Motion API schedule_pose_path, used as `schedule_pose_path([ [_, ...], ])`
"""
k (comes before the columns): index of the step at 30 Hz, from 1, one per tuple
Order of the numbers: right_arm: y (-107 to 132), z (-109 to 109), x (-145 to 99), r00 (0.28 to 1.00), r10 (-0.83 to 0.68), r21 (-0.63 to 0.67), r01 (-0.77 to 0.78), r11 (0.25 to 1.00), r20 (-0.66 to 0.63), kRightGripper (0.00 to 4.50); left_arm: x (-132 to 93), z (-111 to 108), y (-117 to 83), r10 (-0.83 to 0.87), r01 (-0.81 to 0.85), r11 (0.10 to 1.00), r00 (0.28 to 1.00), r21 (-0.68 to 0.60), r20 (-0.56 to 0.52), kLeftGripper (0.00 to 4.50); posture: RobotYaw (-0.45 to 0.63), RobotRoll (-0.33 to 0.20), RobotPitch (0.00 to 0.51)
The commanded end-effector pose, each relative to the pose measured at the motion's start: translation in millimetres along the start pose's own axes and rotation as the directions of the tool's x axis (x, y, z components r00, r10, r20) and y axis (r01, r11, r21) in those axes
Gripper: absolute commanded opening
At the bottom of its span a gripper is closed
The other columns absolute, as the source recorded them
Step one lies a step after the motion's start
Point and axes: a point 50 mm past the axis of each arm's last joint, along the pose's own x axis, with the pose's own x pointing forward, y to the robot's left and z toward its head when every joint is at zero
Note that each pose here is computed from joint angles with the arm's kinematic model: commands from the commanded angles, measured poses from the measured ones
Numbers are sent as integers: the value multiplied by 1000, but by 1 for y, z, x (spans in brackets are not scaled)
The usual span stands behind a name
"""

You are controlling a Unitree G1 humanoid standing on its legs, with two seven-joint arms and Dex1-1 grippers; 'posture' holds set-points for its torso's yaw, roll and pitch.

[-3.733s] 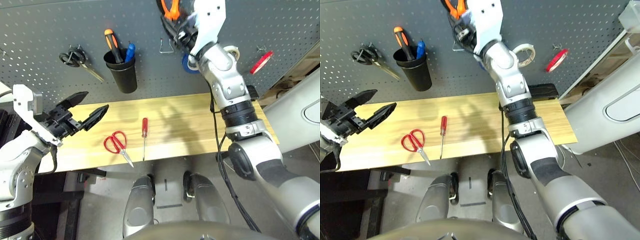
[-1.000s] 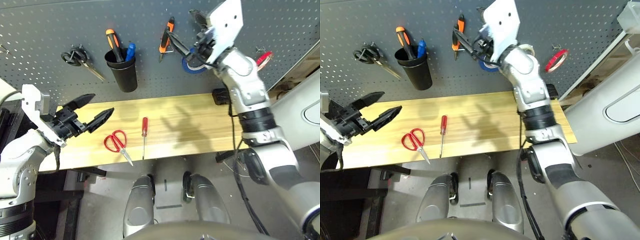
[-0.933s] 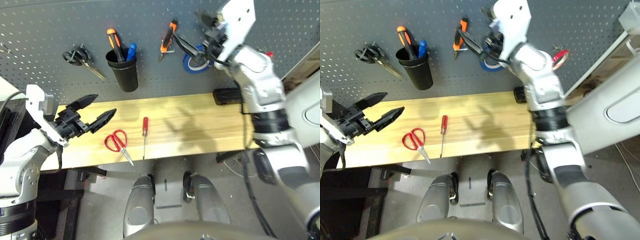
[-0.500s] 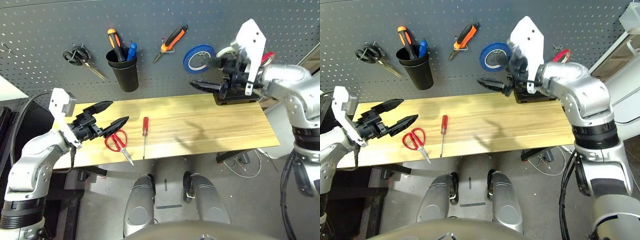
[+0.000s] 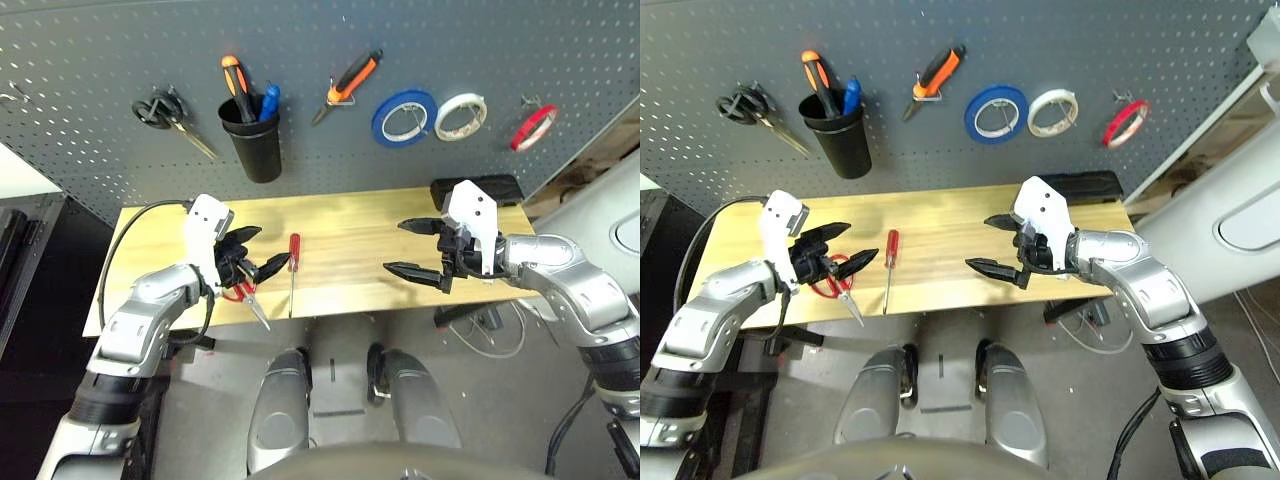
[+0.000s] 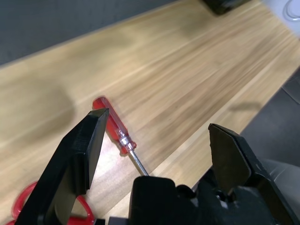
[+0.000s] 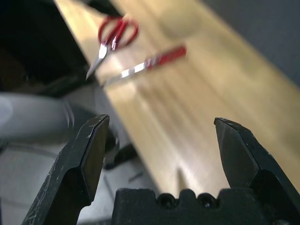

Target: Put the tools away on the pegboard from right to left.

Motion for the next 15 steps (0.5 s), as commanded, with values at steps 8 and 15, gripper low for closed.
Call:
schedule_pose_path([
  [8, 16, -15, -3, 999, -23, -54, 22, 998, -24, 4475, 39, -24, -4, 114, -129, 990, 974, -65, -194, 4500, -103, 0, 281],
  [15, 21, -16, -6, 999, -43, -46, 42, 998, -30, 4475, 64, -33, -5, 182, -210, 974, 949, -86, -256, 4500, -153, 0, 293],
])
